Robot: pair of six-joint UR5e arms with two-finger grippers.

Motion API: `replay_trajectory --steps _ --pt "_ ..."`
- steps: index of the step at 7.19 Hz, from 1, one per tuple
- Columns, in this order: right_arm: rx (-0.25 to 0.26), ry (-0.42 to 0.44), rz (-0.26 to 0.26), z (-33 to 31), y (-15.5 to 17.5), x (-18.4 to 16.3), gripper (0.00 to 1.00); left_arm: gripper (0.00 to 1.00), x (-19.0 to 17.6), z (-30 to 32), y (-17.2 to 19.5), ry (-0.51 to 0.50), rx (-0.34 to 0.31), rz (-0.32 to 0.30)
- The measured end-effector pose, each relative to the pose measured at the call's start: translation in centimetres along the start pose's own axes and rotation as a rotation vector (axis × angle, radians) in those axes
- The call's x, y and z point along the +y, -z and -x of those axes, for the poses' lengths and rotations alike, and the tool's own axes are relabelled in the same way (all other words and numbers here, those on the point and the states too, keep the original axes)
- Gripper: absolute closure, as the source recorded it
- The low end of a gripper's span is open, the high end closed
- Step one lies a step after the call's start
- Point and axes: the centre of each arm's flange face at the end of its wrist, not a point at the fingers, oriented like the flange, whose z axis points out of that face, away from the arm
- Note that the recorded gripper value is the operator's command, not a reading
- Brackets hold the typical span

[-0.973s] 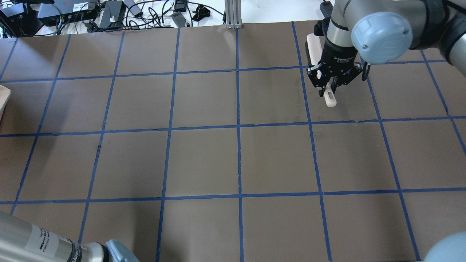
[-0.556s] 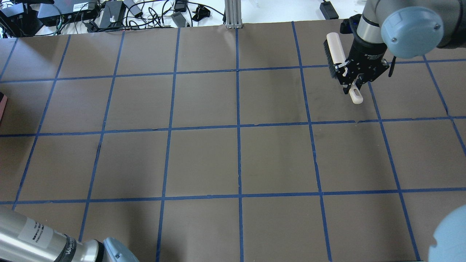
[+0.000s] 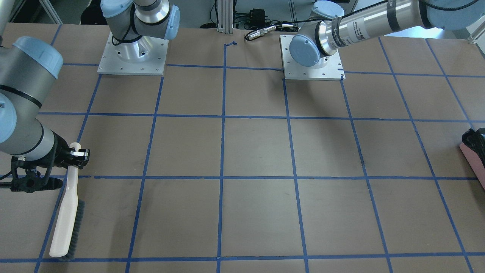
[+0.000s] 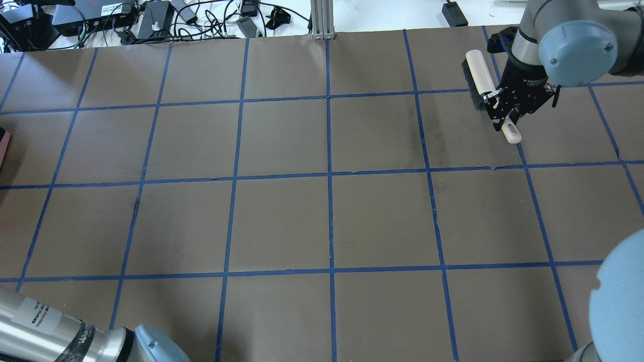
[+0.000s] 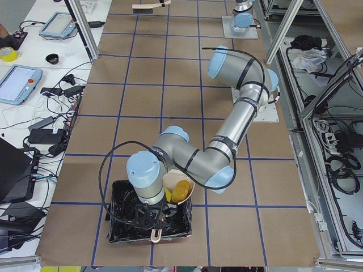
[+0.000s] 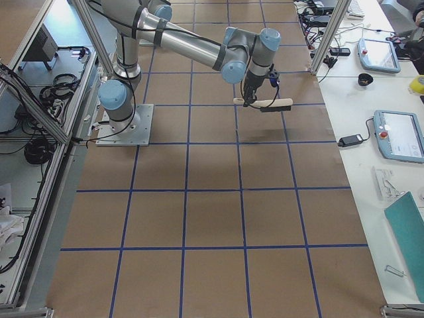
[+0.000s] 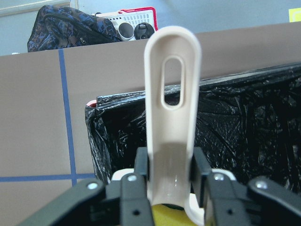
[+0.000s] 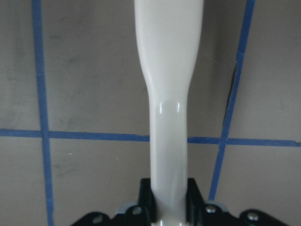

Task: Sweep and dump trash into bin
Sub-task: 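Move the brush with the right gripper back toward its starting spot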

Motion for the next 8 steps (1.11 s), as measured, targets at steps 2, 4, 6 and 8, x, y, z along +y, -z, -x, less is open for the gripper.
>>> replay_trajectory --steps 2,4,6,8 --pt "0.013 -0.020 -0.017 -3.6 -3.8 0.2 1.00 1.00 -2.0 1.7 -0.6 0.026 0.004 -0.023" --pt "0.030 -0.048 -0.036 -4.1 -7.1 1.1 1.00 1.00 -2.8 2.6 -1.0 0.016 0.004 -0.030" --pt "0.026 -0.049 -0.042 -4.0 -8.1 1.4 1.00 1.00 -3.3 3.0 -1.2 0.013 0.009 -0.046" --pt "0.025 -0.031 -0.047 -4.0 -8.2 1.4 1.00 1.00 -3.7 3.0 -1.3 0.013 0.018 -0.067"
